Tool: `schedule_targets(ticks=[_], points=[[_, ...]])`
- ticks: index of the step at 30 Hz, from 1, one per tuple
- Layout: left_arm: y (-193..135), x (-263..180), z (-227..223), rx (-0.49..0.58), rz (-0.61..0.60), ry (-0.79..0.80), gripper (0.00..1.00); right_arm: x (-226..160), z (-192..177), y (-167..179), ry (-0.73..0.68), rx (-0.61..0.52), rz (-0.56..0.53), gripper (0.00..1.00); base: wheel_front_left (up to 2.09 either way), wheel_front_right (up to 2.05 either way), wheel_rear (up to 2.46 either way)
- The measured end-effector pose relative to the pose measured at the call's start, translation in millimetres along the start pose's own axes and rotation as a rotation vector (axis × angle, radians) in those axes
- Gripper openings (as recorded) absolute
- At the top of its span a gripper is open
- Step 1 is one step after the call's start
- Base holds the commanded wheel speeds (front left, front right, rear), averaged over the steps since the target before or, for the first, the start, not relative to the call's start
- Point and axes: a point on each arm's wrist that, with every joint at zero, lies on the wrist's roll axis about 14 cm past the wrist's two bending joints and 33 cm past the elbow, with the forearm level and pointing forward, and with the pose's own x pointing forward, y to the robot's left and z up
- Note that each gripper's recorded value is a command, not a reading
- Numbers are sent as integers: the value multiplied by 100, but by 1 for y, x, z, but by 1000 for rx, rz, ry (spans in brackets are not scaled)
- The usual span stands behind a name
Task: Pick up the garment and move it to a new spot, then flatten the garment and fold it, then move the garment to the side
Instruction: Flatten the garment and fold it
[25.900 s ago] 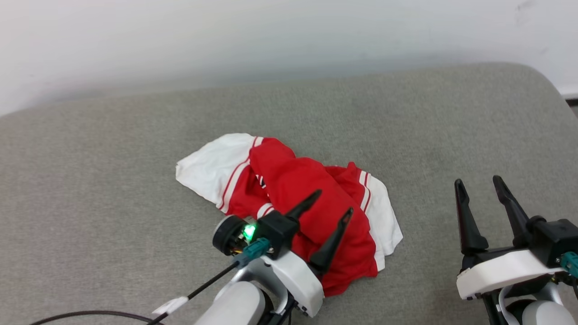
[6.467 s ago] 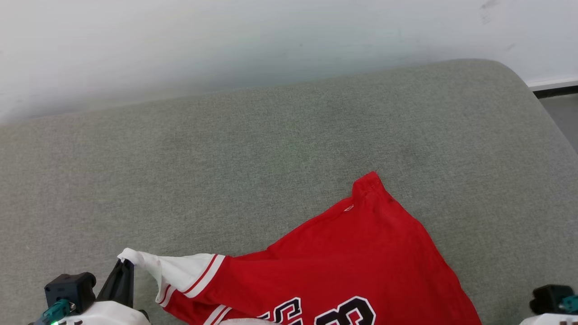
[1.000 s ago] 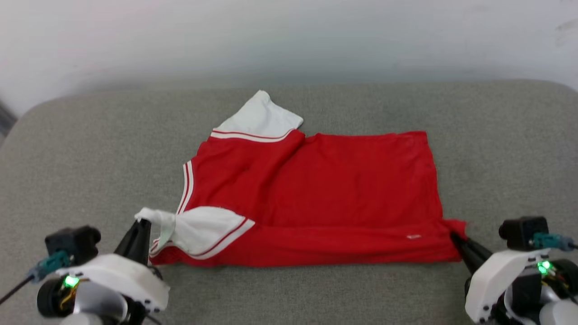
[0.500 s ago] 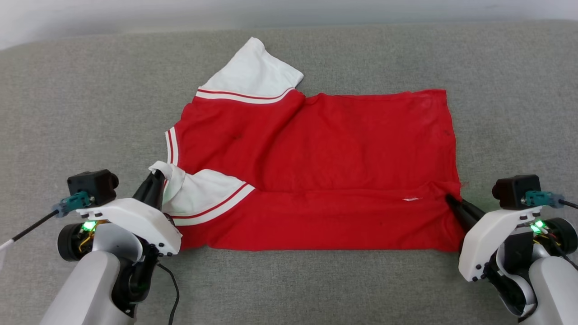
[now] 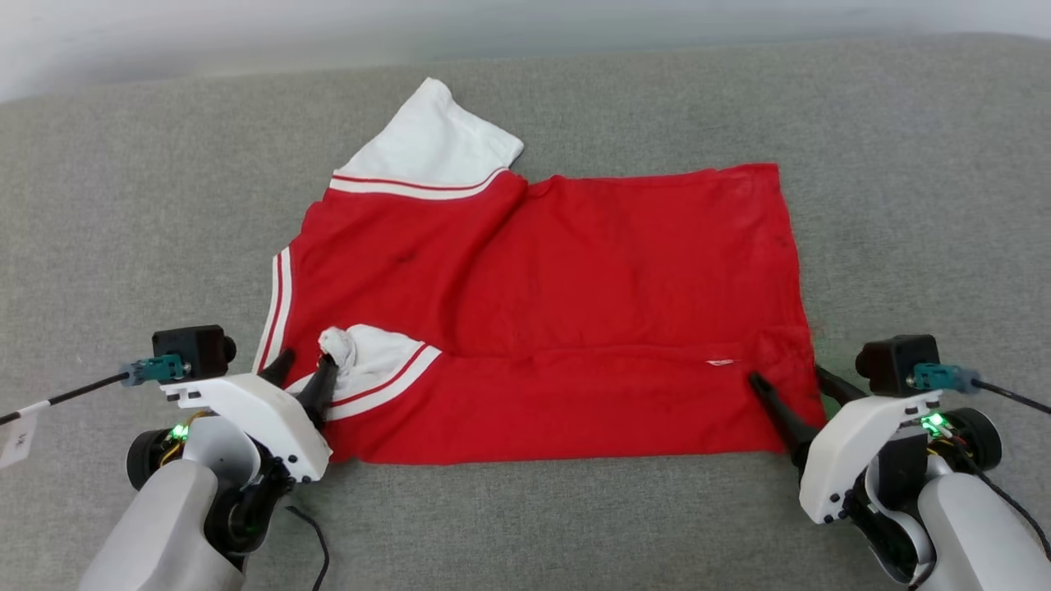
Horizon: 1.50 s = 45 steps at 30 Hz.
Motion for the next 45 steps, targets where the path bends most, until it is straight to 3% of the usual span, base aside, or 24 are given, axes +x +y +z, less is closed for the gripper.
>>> schedule_targets(ticks=[9, 16, 24, 33, 34, 35, 37, 45], points=[[21, -27, 11, 48, 42, 50, 100, -36, 42, 0, -281, -5, -38, 100, 0, 0, 0], [22, -57, 17, 117, 37, 146, 100, -69, 48, 4, -380, 20, -67, 100, 0, 0, 0], [18, -74, -2, 148, 29, 349, 100, -80, 48, 3, -401, 51, -89, 100, 0, 0, 0], [24, -53, -29, 106, 47, 479, 100, -67, 34, -11, -339, 82, -123, 100, 0, 0, 0], [23, -51, -35, 105, 41, 507, 97, -66, 33, -13, -336, 85, -127, 100, 0, 0, 0], [22, -49, -39, 102, 35, 531, 47, -66, 33, -15, -334, 88, -135, 100, 0, 0, 0], [18, -46, -44, 99, 20, 564, 0, -68, 30, -22, -328, 94, -153, 100, 0, 0, 0], [1, -42, -44, 93, -47, 512, 0, -70, 25, -33, -282, 153, -169, 100, 0, 0, 0]])
